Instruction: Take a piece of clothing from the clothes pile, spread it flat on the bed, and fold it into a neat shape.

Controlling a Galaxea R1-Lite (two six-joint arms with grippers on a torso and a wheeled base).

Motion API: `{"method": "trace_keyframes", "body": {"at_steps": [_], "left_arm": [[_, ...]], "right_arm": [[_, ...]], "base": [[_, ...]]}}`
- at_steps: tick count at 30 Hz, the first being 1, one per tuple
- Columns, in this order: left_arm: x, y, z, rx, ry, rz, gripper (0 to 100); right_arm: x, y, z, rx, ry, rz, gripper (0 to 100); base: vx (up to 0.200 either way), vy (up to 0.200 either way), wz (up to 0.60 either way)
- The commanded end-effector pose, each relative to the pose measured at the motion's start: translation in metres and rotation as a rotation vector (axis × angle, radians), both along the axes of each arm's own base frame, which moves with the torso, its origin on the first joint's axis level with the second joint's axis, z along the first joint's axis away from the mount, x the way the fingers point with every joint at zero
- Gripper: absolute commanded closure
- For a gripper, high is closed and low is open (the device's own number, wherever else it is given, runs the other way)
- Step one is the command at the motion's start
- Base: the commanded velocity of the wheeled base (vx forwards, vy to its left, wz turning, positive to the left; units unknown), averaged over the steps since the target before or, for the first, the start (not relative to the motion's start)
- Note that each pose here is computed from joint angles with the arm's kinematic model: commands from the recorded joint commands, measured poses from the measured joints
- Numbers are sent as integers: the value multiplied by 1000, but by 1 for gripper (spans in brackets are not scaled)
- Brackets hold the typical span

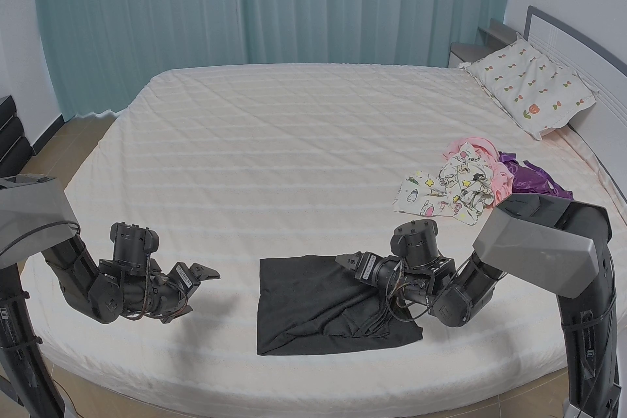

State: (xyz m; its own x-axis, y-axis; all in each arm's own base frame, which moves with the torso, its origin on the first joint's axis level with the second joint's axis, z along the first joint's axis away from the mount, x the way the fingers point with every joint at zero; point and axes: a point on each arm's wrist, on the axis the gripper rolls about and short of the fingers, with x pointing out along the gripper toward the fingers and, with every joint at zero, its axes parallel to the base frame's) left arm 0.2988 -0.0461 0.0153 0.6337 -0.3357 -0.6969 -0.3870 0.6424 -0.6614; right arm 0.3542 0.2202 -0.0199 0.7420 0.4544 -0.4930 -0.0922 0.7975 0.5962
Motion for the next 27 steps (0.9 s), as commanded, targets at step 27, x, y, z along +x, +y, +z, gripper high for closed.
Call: {"method": "trace_keyframes", "body": {"at_steps": [27], "left_arm": [[1, 0, -4, 6, 10, 4, 0]], "right_arm": [[39, -68, -9, 2, 14, -170, 0]], "base": [[0, 0, 0]]}}
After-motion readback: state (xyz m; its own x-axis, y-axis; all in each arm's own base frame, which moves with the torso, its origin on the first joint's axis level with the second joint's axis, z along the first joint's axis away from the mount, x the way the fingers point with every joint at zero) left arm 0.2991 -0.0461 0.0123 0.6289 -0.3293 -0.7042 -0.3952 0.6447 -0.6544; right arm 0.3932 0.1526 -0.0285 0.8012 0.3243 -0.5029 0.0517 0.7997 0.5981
